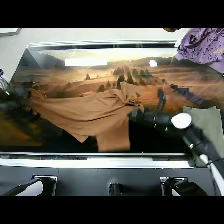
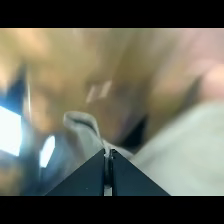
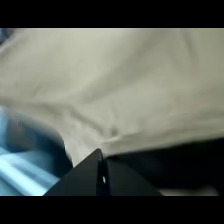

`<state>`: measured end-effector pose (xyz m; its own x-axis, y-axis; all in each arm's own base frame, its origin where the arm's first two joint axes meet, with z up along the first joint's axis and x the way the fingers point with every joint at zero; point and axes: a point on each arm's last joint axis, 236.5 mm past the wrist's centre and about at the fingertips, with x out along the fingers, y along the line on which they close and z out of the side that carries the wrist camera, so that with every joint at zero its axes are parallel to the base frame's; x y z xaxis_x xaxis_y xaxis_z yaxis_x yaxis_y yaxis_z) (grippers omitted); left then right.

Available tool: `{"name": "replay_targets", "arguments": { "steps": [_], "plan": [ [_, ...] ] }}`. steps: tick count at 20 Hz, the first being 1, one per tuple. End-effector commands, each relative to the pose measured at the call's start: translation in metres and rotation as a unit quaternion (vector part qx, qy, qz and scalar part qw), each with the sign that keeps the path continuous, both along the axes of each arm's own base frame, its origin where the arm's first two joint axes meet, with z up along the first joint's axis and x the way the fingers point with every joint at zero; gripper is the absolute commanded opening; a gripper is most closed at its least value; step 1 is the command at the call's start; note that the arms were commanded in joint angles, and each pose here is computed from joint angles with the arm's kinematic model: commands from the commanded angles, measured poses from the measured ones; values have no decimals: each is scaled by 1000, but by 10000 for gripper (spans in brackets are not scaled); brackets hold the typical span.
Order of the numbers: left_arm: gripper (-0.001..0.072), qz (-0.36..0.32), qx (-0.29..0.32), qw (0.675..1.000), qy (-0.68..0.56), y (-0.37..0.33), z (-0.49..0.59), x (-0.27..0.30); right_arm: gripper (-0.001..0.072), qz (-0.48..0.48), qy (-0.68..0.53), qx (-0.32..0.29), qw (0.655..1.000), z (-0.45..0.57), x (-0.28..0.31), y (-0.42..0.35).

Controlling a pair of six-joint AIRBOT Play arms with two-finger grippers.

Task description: Fold the clothes and pants, and hang the long-sleeved shirts on hangers.

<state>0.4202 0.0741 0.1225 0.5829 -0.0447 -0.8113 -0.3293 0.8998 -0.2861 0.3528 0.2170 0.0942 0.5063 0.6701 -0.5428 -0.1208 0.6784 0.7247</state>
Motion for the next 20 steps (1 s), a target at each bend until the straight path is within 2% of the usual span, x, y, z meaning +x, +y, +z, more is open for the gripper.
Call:
{"name": "replay_targets", "arguments": {
  "steps": [1,5,9,13,16,20],
  "plan": [
    [14,-13,71,989,-132,10,139,10,29,-63,-173,-120,975,149,50,-51],
    [14,-15,121,952,-280,-6,291,-39,29,-114,-304,-196,926,307,12,-103],
    [14,16,151,926,-347,-19,350,-127,29,-156,-394,-185,887,405,-72,-137],
    [14,82,176,906,-377,-10,369,-201,29,-198,-413,-150,876,430,-127,-160],
    [14,101,183,909,-361,-5,363,-220,29,-218,-404,-158,874,428,-119,-170],
    [14,86,166,941,-281,5,310,-173,30,-208,-325,-194,902,377,-38,-155]
  ]
}}
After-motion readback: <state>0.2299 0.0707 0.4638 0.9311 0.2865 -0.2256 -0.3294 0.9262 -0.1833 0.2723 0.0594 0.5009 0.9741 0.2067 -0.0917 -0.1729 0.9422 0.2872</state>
